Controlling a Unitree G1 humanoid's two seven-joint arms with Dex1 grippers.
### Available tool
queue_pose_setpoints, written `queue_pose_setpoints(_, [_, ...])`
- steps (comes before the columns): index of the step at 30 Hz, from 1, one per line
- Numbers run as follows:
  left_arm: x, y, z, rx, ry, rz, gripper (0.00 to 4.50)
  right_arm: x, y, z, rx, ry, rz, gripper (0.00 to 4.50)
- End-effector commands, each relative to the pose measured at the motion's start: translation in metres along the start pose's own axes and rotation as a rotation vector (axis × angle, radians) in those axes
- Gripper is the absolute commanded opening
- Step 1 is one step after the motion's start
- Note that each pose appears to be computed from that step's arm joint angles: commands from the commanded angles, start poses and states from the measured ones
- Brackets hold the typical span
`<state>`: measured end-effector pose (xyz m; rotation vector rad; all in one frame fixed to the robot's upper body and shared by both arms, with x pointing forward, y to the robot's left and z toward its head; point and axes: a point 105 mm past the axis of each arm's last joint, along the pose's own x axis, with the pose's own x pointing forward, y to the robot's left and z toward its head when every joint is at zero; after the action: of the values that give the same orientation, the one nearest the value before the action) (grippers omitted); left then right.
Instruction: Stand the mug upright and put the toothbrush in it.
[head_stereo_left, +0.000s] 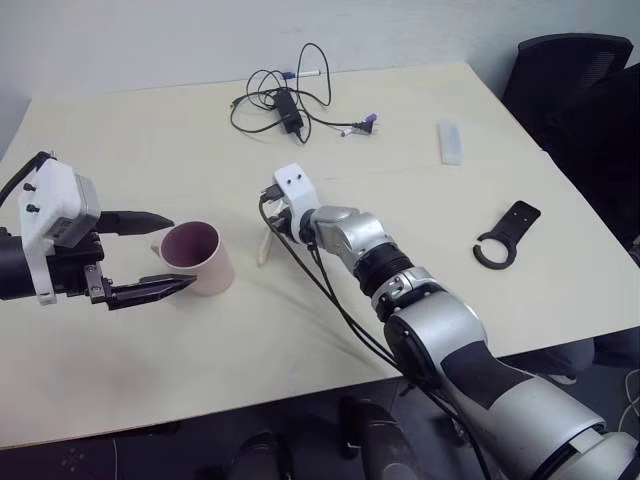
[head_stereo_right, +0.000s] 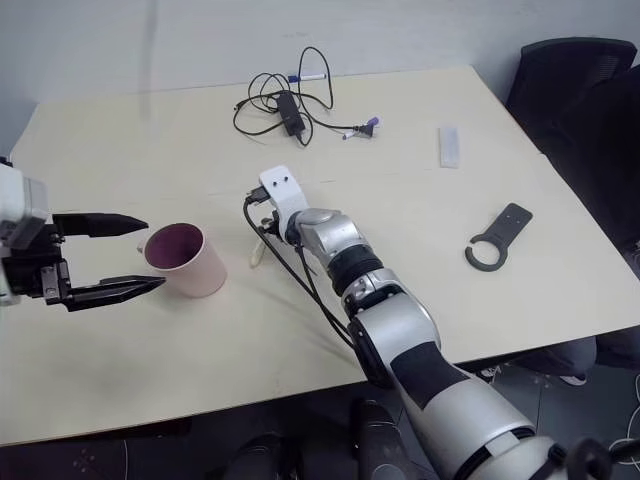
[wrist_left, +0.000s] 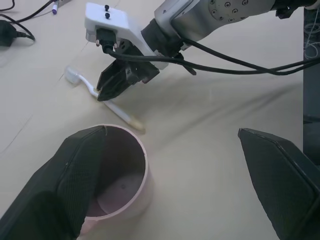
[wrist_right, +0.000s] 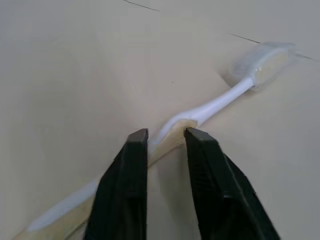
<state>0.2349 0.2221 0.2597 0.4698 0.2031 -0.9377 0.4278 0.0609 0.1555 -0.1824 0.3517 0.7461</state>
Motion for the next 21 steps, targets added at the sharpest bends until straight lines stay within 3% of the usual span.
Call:
queue_pose_setpoints(1, [-0.002, 0.002, 0.007, 0.040, -0.019, 0.013, 4.50, 0.002, 0.001, -0.022, -0.014, 0.086, 0.002, 0.31])
queue_pose_setpoints(8, [0.001, 0.002, 0.006, 0.044, -0.021, 0.008, 4.50, 0.001, 0.001, -0.005, 0.016, 0.025, -0.016, 0.31])
queue_pose_setpoints(11, [0.002, 0.003, 0.005, 0.045, -0.019, 0.007, 4.50, -0.001, -0.003, 0.000, 0.059, 0.016, -0.032, 0.86])
queue_pose_setpoints(15, [0.002, 0.004, 0.004, 0.047, -0.017, 0.005, 4.50, -0.003, 0.005, 0.008, 0.213, 0.020, -0.020, 2.08])
queue_pose_setpoints(21, [0.002, 0.006, 0.004, 0.052, -0.015, 0.005, 4.50, 0.001, 0.028, 0.005, 0.389, 0.071, 0.007, 2.08])
